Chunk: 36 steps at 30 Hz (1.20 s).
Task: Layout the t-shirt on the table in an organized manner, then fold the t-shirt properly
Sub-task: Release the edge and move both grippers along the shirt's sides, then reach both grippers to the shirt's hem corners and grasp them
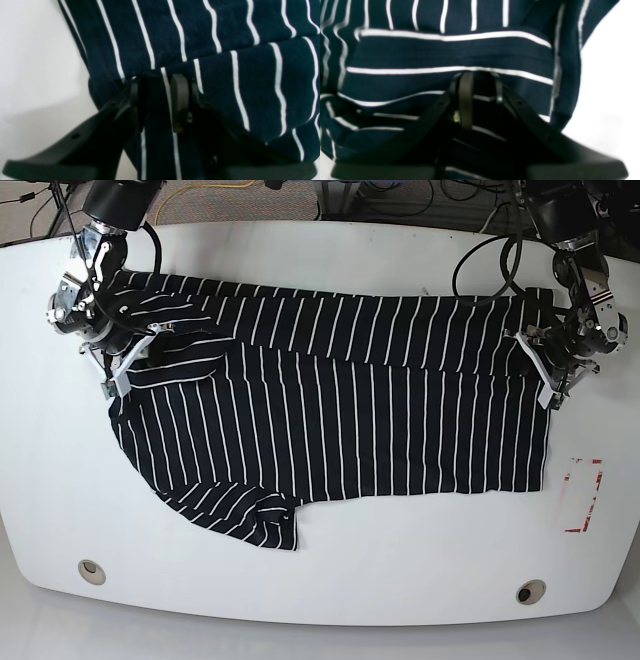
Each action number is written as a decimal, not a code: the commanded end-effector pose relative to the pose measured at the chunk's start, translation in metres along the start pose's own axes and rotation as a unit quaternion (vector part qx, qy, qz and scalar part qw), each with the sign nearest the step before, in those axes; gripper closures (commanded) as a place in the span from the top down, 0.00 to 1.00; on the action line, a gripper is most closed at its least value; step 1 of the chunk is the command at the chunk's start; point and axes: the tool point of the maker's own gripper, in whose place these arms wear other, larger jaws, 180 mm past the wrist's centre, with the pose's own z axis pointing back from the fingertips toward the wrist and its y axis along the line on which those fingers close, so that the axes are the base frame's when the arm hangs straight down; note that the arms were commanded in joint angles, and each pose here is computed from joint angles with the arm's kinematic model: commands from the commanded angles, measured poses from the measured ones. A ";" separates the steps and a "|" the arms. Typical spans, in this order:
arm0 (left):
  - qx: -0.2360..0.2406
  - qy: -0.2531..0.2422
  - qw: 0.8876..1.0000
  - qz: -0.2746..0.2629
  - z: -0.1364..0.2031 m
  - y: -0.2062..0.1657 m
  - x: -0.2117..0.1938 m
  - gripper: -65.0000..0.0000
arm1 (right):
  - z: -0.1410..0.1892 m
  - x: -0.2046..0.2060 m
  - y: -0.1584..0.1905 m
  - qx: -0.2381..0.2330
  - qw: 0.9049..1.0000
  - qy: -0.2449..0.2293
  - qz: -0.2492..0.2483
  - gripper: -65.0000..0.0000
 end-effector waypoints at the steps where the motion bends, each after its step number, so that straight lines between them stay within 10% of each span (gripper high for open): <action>1: 0.019 0.005 1.000 -0.016 0.009 0.009 0.005 0.26 | 0.019 0.018 0.000 -0.020 0.999 -0.009 0.042 0.18; 8: 0.033 -0.021 0.999 -0.036 0.021 0.010 0.024 0.27 | 0.045 0.038 0.018 -0.042 0.995 -0.022 0.086 0.21; 19: 0.049 -0.046 0.996 -0.054 0.034 0.011 0.041 0.53 | 0.058 0.044 0.029 -0.053 0.993 -0.034 0.098 0.70; 36: 0.089 -0.114 0.989 -0.016 0.052 0.051 0.096 0.52 | -0.005 0.107 -0.007 -0.045 0.994 -0.090 0.036 0.71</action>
